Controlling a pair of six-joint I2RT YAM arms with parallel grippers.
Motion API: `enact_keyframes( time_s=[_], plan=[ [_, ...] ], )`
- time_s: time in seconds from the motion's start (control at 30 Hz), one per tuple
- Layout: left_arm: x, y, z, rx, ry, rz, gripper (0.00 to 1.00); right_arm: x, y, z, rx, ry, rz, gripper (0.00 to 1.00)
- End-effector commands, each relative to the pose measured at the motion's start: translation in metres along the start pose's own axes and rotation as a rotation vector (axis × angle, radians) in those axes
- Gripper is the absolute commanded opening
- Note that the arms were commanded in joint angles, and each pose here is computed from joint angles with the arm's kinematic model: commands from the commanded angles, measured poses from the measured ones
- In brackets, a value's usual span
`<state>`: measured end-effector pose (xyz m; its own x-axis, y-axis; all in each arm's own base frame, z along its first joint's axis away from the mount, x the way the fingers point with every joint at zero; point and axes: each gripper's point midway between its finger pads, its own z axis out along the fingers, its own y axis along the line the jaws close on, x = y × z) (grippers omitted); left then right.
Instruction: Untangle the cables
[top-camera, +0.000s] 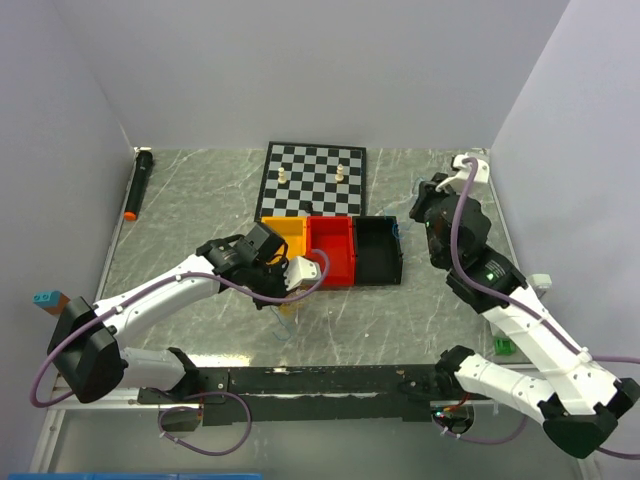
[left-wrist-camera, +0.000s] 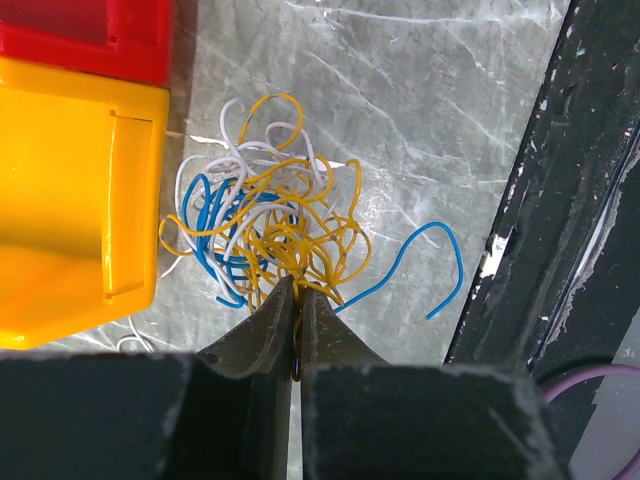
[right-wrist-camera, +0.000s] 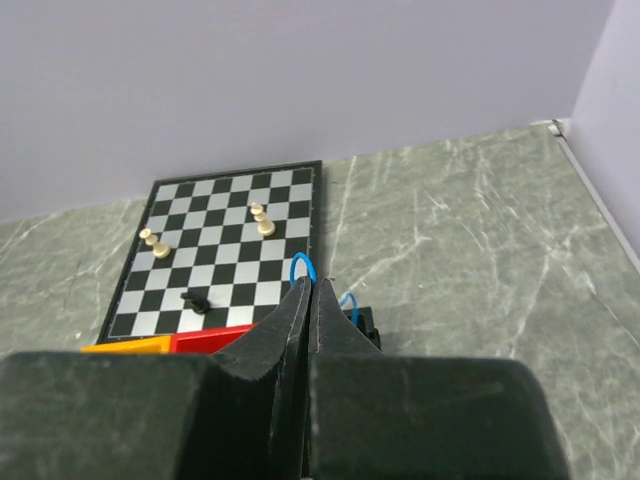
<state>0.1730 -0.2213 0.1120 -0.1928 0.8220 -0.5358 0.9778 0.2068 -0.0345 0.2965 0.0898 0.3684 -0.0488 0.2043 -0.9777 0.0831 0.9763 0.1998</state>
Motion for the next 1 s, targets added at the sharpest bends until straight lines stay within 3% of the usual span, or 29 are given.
enact_keyframes(
  time_s=[0.0, 0.43, 0.97],
  plan=[
    [-0.008, -0.005, -0.006, 0.006, -0.045, -0.003, 0.08, -0.046, 0.018, 0.000, -0.078, -0.104, 0.049, 0.00],
    [-0.012, -0.006, -0.005, 0.003, -0.063, -0.018, 0.08, -0.107, 0.027, 0.000, -0.085, -0.229, -0.001, 0.00],
    [-0.011, -0.006, -0.006, -0.007, -0.066, -0.022, 0.07, -0.014, 0.028, 0.024, -0.063, -0.058, -0.063, 0.00]
  ],
)
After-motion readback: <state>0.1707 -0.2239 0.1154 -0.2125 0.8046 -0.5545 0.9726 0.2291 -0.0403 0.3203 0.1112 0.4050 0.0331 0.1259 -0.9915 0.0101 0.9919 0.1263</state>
